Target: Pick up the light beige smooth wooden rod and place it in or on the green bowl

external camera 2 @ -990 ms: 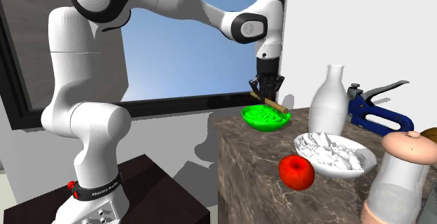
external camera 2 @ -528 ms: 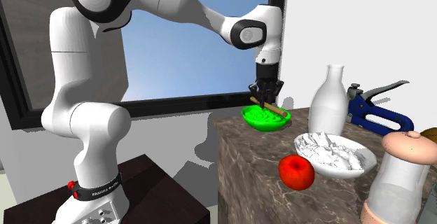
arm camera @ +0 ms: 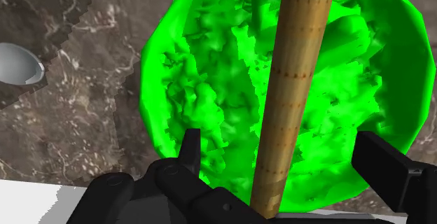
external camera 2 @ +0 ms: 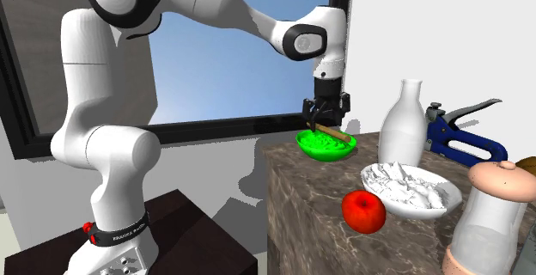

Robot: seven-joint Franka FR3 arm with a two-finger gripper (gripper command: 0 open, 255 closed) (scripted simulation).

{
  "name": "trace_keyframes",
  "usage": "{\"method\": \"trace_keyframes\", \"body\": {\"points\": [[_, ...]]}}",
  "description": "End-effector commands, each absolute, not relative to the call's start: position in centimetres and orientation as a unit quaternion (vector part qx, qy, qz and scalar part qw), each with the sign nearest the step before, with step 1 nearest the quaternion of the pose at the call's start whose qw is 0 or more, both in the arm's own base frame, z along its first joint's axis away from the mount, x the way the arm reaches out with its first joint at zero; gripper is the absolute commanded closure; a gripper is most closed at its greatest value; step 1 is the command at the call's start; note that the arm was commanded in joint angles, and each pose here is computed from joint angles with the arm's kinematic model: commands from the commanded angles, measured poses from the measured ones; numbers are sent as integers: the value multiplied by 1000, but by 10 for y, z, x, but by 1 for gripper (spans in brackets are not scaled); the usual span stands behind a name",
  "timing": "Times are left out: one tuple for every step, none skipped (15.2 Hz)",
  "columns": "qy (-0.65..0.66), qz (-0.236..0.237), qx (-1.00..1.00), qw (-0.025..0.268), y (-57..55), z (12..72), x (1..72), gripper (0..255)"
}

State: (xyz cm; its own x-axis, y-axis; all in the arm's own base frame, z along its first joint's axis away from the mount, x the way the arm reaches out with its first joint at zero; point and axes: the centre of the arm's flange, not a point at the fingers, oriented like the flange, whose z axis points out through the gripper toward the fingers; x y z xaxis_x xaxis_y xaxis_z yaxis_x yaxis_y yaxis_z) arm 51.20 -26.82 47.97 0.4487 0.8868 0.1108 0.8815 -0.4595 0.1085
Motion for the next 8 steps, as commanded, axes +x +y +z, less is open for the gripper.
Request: {"method": "trace_keyframes", "body": {"points": [[520,76,851,17,-268,480,512,0],[520,76,851,17,-269,493,510,0],[520,76,851,17,-269,506,508,0],[520,76,851,17,-270,519,506,0],[520,76,851,17,-271,529,505,0],[520,76,851,17,-271,529,505,0],[520,76,851,17,-271,529,505,0],[520,76,851,17,-271,529,505,0]]}}
